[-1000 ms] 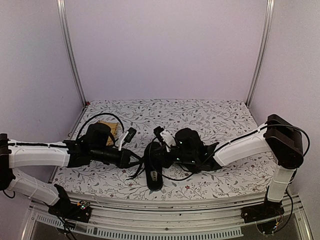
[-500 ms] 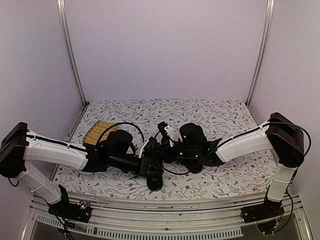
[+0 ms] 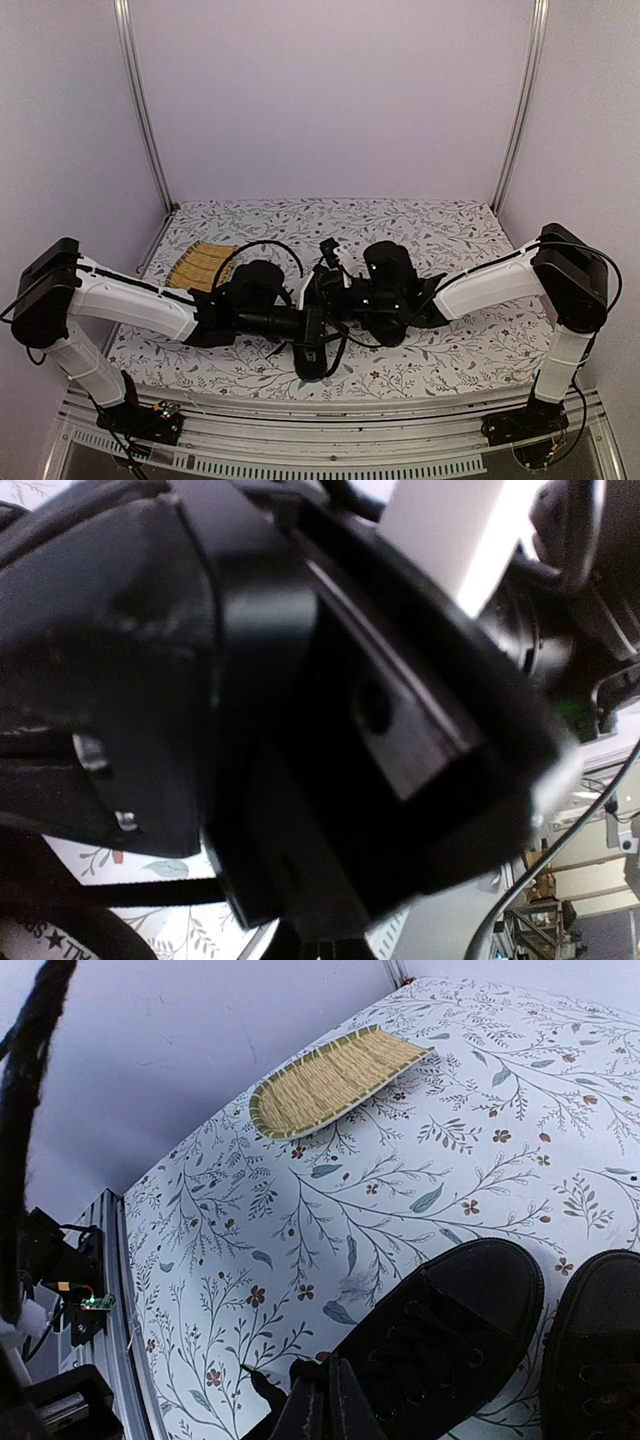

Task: Tie the shoes
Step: Wrap the half-tied shoelace around a loop with the shoelace.

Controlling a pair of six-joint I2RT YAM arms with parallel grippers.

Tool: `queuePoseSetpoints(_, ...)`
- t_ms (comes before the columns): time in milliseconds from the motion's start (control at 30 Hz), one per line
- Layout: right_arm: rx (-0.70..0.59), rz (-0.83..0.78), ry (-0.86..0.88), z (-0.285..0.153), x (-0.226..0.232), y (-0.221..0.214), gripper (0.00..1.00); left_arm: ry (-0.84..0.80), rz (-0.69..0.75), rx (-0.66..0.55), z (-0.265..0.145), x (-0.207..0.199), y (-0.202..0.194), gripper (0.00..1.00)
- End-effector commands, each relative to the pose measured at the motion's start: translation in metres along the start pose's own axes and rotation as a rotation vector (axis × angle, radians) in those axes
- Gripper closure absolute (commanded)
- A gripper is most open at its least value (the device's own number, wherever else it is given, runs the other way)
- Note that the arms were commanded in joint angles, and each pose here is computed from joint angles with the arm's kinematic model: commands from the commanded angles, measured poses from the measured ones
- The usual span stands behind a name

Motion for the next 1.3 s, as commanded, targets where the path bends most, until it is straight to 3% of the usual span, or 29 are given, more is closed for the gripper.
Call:
queuePoseSetpoints(0, -0.051, -0.009, 0.055, -0.006, 0.017, 0.018, 0.98, 0.002, -0.002, -0.057, 0.003, -0.003, 0.006, 0.98)
queuePoseSetpoints(267, -0.046, -0.014, 0.084, -0.007, 0.02, 0.017, 0.98, 0.19, 0.039, 0.029, -0.035, 0.03, -0.026, 0.57)
queuePoseSetpoints(467, -0.038, -0.02, 0.119, -0.008, 0.024, 0.014, 0.98, 0.237, 0.059, 0.075, -0.07, 0.046, -0.037, 0.42)
queuePoseSetpoints(600, -0.02, -0.031, 0.148, -0.008, 0.027, 0.009, 0.98, 0.277, 0.042, 0.059, -0.09, 0.063, -0.031, 0.41)
queuePoseSetpoints(933, 0.032, -0.058, 0.235, -0.008, 0.04, -0.007, 0.98, 0.163, 0.053, -0.187, -0.105, 0.059, 0.037, 0.37)
queuePoseSetpoints(1267, 0.049, -0.064, 0.258, -0.004, 0.045, -0.015, 0.98, 0.078, -0.008, -0.184, -0.078, 0.064, 0.043, 0.48)
Point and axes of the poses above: each gripper's point midway between its finger pads, its own z axis out along the fingers, its own x axis along the line the jaws close on, y = z × x, the point moved 2 cm from there along -z, back along the fingers, and after that the axes turned 15 degrees about z, right-handed, at the moved point
